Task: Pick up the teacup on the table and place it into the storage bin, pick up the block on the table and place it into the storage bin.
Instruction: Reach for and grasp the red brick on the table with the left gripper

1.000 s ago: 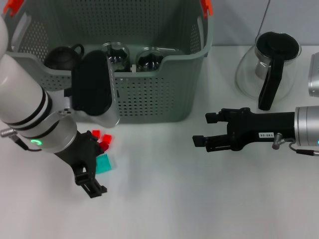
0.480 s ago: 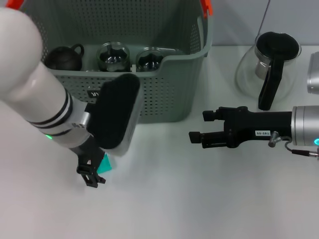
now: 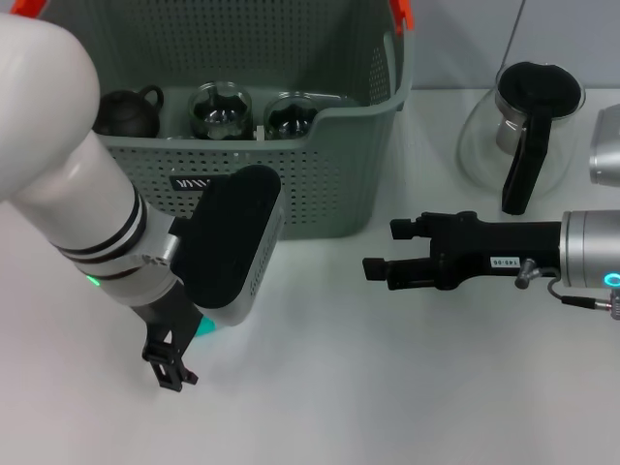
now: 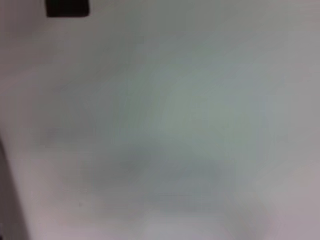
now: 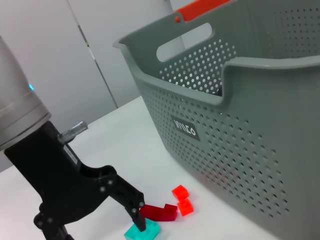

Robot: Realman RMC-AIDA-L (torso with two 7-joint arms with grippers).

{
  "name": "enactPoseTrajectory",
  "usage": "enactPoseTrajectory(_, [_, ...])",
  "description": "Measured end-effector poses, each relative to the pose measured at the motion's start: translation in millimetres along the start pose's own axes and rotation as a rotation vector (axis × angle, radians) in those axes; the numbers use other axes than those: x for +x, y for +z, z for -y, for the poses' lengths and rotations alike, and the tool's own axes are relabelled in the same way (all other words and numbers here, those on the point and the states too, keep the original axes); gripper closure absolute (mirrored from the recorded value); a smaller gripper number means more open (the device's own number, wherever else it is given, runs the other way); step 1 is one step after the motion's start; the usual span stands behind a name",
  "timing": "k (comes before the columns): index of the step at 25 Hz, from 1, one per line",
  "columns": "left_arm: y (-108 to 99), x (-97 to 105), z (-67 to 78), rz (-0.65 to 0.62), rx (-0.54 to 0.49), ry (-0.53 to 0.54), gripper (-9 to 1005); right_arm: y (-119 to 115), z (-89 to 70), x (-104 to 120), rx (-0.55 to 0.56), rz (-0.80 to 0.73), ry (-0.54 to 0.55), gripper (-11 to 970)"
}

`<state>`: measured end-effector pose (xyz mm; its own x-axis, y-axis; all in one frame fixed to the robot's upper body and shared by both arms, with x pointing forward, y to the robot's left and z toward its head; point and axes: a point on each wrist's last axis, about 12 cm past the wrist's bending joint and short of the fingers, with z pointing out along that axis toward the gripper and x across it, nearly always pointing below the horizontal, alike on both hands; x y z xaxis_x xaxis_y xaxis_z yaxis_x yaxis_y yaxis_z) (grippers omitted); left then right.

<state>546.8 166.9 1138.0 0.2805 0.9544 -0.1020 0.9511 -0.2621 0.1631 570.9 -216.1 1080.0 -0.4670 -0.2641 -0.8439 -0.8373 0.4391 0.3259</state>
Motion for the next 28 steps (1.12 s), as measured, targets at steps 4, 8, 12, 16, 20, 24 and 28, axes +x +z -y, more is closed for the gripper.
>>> enactPoseTrajectory(4, [0, 1, 1.3, -0.009, 0.006, -0.018, 35, 0, 0.7, -2, 0.0, -0.001, -0.009, 44])
enactPoseTrajectory(8, [1, 2, 1.9, -0.011, 0.001, -0.122, 35, 0, 1.2, -3, 0.003, -0.001, -0.017, 45])
enactPoseTrajectory(12, [-2, 6, -0.6, -0.012, -0.025, -0.29, 36, -2, 2.4, -4, 0.007, -0.004, -0.02, 45])
enactPoseTrajectory(16, [-5, 15, -1.2, -0.007, -0.03, -0.463, 36, -5, 4.0, -3, 0.013, -0.009, -0.021, 45])
enactPoseTrajectory(20, [-6, 17, -0.1, -0.006, -0.02, -0.609, 36, -6, 4.5, -3, 0.012, -0.014, -0.027, 44])
enactPoseTrajectory(24, [-6, 17, 0.3, -0.013, -0.006, -0.72, 36, -7, 4.5, -3, 0.008, -0.02, -0.045, 44])
enactPoseTrajectory(28, [-5, 18, 1.2, -0.02, 0.002, -0.781, 37, -8, 5.9, -4, 0.011, -0.024, -0.066, 45])
